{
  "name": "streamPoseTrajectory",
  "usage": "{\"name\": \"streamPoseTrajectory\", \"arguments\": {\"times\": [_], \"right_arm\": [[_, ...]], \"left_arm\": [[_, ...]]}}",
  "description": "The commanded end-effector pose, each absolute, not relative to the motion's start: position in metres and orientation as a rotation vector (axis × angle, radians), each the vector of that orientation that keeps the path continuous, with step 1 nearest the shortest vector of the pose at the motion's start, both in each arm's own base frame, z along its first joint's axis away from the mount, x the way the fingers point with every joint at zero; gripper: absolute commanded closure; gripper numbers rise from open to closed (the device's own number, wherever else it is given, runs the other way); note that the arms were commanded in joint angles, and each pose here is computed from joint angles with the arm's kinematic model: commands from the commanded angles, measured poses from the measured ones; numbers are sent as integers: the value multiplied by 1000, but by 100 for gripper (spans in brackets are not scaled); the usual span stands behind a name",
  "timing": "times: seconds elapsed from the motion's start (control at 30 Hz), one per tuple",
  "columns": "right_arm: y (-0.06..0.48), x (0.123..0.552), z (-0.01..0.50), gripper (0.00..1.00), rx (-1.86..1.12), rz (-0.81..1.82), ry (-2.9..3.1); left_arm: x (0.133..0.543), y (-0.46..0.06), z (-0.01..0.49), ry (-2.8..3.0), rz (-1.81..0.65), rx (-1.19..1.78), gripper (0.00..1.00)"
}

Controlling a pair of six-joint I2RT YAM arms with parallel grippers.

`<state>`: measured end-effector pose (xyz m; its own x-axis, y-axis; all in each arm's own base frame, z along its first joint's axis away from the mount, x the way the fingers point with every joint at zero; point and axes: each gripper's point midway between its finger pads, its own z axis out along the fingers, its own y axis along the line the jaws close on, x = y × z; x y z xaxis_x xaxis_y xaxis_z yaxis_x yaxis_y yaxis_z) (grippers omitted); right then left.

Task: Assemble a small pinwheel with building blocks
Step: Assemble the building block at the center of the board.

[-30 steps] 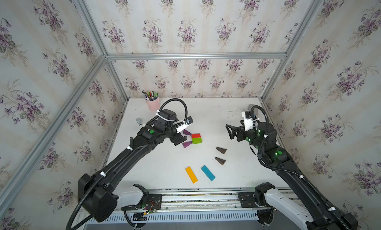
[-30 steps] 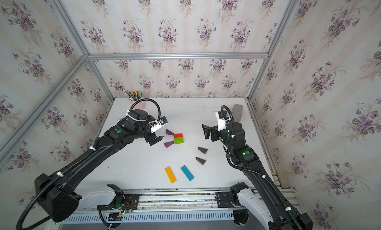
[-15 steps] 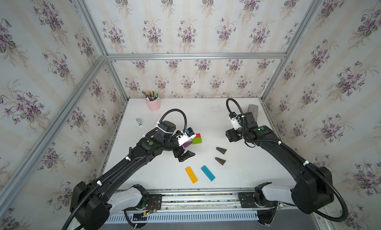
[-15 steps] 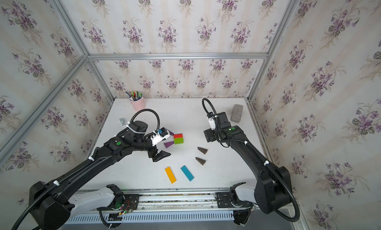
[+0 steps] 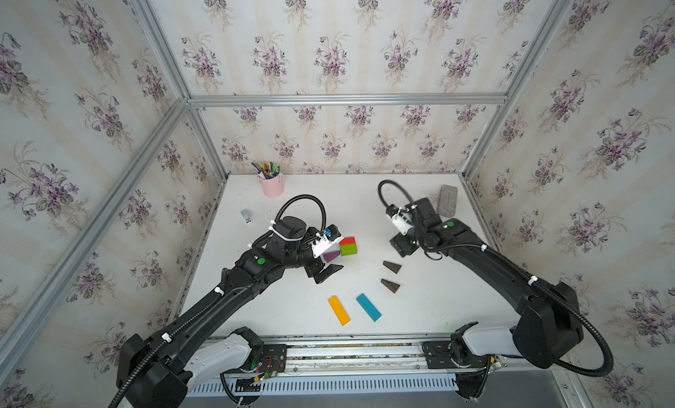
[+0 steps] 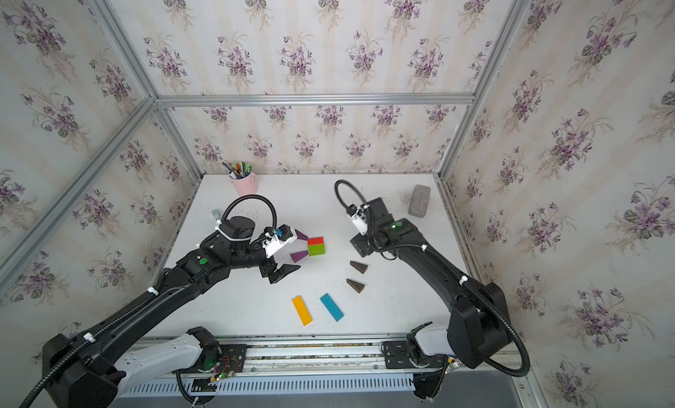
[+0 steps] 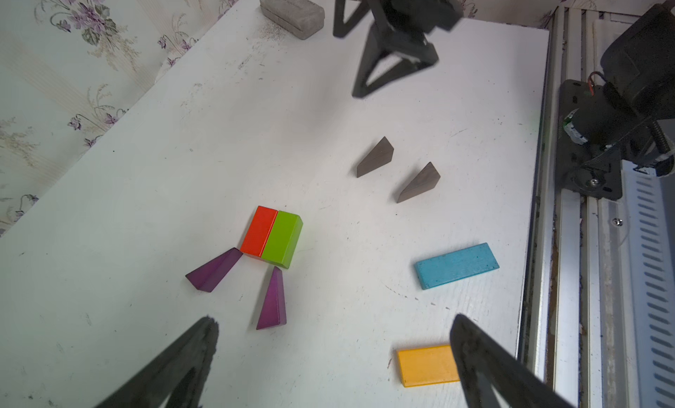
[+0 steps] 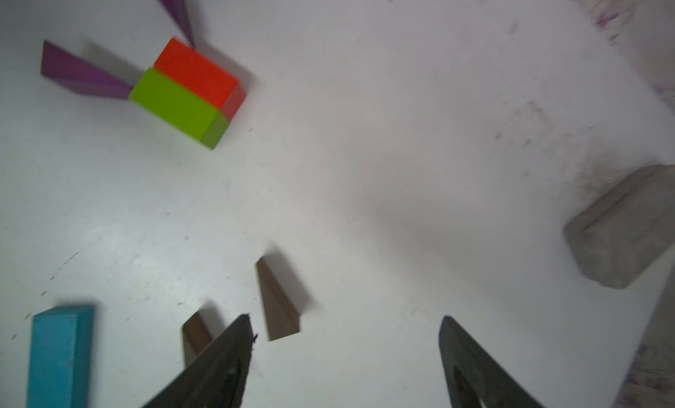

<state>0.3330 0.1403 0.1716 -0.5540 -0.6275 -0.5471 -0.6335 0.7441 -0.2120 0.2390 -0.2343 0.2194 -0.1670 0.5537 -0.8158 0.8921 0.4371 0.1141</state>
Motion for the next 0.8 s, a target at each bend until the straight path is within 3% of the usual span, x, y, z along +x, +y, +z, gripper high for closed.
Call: {"name": "streamPoseTrajectory", "arguments": {"times": [0.0,0.07,0.17,0.43,0.77], "right_arm": [[153,313,195,17,-1363,148,2034],[147,298,186,15,-1532,96,1934],[127,308,178,21,-1529,112,1979],[124,262,110,27,-1740,139,2045],[132,264,86,34,-1843,88,2001]], "left_arm": [[238,-233,230,1801,-497,1201,0],[237,-231,227,1797,-488,1202,0],[235,-233,222,1806,-494,1218,0],[233,-223,213,1825,-427,1247,0],[237,-220,213,1832,-399,1238,0]]}}
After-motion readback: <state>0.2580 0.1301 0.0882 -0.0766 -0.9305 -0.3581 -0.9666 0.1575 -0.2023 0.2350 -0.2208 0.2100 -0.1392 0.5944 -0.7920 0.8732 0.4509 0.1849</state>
